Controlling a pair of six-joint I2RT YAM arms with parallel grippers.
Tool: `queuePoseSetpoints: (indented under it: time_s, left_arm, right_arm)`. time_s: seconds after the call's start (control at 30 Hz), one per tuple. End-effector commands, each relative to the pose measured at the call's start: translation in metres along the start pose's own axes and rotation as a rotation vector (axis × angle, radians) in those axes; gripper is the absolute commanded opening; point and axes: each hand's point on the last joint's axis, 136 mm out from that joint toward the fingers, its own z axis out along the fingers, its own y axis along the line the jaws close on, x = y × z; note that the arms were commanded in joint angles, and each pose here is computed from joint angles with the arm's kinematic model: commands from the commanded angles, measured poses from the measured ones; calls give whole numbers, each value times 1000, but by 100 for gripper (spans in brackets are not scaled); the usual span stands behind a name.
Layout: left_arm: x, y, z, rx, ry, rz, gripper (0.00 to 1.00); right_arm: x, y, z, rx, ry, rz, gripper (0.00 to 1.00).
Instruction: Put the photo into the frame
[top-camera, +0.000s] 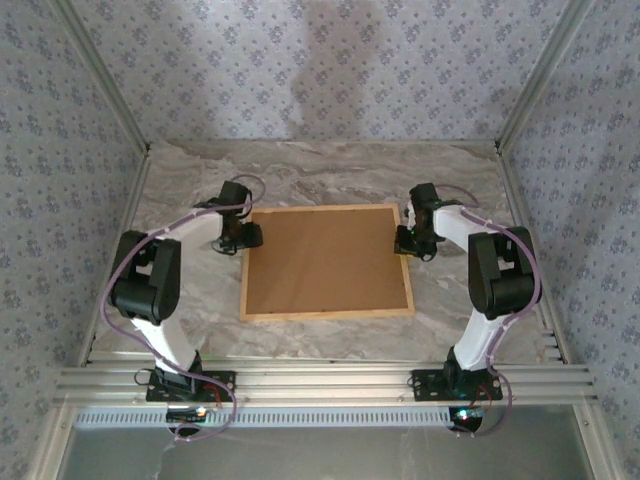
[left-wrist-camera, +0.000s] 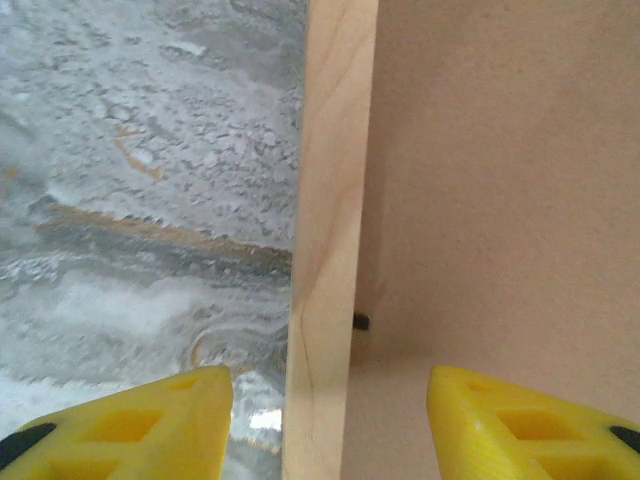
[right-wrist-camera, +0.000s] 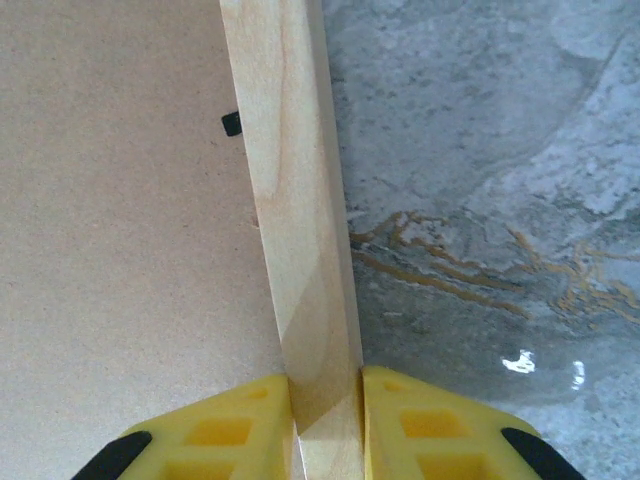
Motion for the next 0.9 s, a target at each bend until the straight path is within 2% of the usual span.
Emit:
queuePoseSetpoints:
  time_s: [0.0,0.07,0.3,0.43,0.87]
  left_arm:
    - [1,4,-11,9,-5,-22,55]
    - [2,10,-9,0,0,-33,54]
    - [4,16,5,-2,11,-59,38]
    - [6,18,9,-2,18,-63,34]
    - [10,16,26,11,47,-71,36]
  right_arm:
    - [19,4,21,-8,83,-13,23]
    - [20,4,21,-7,84,-15,23]
    - [21,4,20,-9,83,-19,23]
    - [21,4,20,-8,83,-19,23]
    - [23,5,20,-2,86,-25,23]
